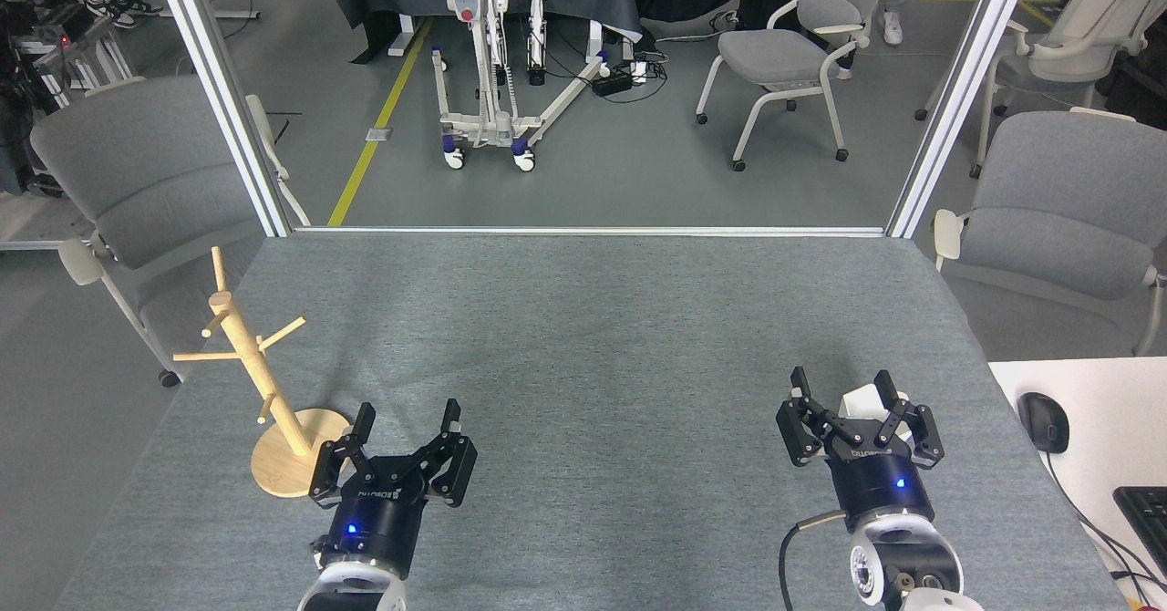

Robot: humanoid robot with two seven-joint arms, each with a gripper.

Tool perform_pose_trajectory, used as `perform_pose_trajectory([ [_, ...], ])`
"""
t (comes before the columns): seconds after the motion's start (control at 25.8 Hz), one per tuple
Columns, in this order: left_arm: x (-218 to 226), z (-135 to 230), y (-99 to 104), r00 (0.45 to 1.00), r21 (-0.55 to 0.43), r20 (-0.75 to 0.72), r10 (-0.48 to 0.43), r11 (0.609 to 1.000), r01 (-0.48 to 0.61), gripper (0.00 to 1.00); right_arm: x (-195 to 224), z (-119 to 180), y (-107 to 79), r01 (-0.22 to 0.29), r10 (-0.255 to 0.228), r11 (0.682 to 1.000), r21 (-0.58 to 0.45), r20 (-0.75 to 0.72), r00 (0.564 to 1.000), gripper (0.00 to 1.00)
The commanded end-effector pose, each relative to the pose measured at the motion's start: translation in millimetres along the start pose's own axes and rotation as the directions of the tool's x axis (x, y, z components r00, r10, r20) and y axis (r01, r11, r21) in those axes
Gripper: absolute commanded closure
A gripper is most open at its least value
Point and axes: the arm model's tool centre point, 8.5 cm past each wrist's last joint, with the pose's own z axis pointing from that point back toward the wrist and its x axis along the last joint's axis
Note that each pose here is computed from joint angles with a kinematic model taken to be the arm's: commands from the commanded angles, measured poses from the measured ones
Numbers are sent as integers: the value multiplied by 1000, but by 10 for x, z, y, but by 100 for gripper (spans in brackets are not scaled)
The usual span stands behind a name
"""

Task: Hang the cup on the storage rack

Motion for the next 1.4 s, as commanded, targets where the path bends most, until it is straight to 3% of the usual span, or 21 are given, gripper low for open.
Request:
perform_pose_trajectory([
  [0.0,-26,18,-1,1000,2,-8,-4,1000,4,1,17,20,17,3,-3,1000,2,1,1000,1],
  [0.43,-32,53,-29,1000,-5,-2,-5,1000,5,1,14,32,-7,-3,3,1000,-2,5,1000,1],
  [0.62,-23,18,6,1000,5,4,-5,1000,5,1,-442,102,-93,-62,61,998,-9,-74,995,1],
  [0.78,-19,-2,27,1000,11,5,-7,1000,7,1,-834,456,170,-46,56,997,63,-184,981,1],
  [0.93,-15,-36,58,1000,20,9,-9,1000,9,1,-973,720,408,-41,70,990,131,-223,972,1],
  [1.16,-7,2,-27,1000,-3,8,-6,1000,6,1,-1056,725,627,-12,76,982,187,-336,939,1],
  [1.36,-2,-9,-69,1000,-13,7,-3,1000,3,1,-861,379,605,-3,65,984,179,-339,939,1],
])
